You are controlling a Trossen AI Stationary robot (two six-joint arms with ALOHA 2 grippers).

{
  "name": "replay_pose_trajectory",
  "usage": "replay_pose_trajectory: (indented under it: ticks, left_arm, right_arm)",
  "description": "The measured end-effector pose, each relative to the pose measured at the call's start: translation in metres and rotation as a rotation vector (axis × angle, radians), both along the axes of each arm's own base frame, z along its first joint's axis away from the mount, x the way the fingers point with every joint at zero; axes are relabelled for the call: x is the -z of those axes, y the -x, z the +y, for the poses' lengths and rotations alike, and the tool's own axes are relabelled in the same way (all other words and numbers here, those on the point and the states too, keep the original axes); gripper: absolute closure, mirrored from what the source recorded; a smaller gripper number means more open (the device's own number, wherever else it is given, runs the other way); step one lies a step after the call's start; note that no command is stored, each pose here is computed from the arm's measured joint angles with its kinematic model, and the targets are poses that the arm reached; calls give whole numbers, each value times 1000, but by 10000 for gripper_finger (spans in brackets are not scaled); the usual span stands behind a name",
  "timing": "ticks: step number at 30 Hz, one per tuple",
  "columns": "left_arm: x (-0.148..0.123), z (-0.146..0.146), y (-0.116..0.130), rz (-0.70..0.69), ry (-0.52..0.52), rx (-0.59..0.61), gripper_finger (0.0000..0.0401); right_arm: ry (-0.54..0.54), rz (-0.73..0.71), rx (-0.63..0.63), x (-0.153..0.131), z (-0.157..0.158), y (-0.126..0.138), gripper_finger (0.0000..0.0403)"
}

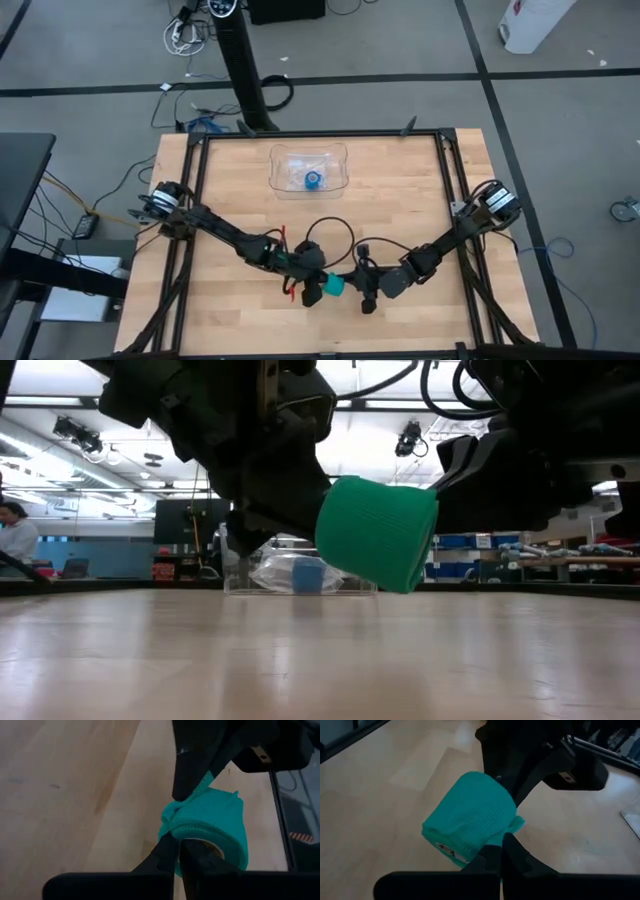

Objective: Roll bandage
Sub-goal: Roll the green bandage

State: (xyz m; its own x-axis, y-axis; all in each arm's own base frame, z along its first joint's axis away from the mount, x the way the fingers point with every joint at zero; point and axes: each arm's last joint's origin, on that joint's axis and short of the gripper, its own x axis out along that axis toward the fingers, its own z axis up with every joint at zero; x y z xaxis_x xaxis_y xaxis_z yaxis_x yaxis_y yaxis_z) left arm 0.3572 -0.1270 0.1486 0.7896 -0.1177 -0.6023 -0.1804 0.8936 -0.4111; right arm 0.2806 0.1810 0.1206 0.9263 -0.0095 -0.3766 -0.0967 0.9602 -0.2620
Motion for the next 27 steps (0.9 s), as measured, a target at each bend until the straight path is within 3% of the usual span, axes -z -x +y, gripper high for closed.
replay_pose_trajectory:
  ticks: [7,12,19,27]
  left_arm:
    - [0,1,-1,29,179,-74,383]
    - [-1,0,-1,51,312,-121,382]
    - [0,-1,-1,83,415,-182,382]
    - [18,-4,-6,146,580,-262,382]
  right_arm:
    - [-5,2,1,0,0,0,390]
    - [6,0,0,0,0,0,345]
    - [34,-4,-4,0,0,0,286]
    - [50,35,-53,3,3,3,279]
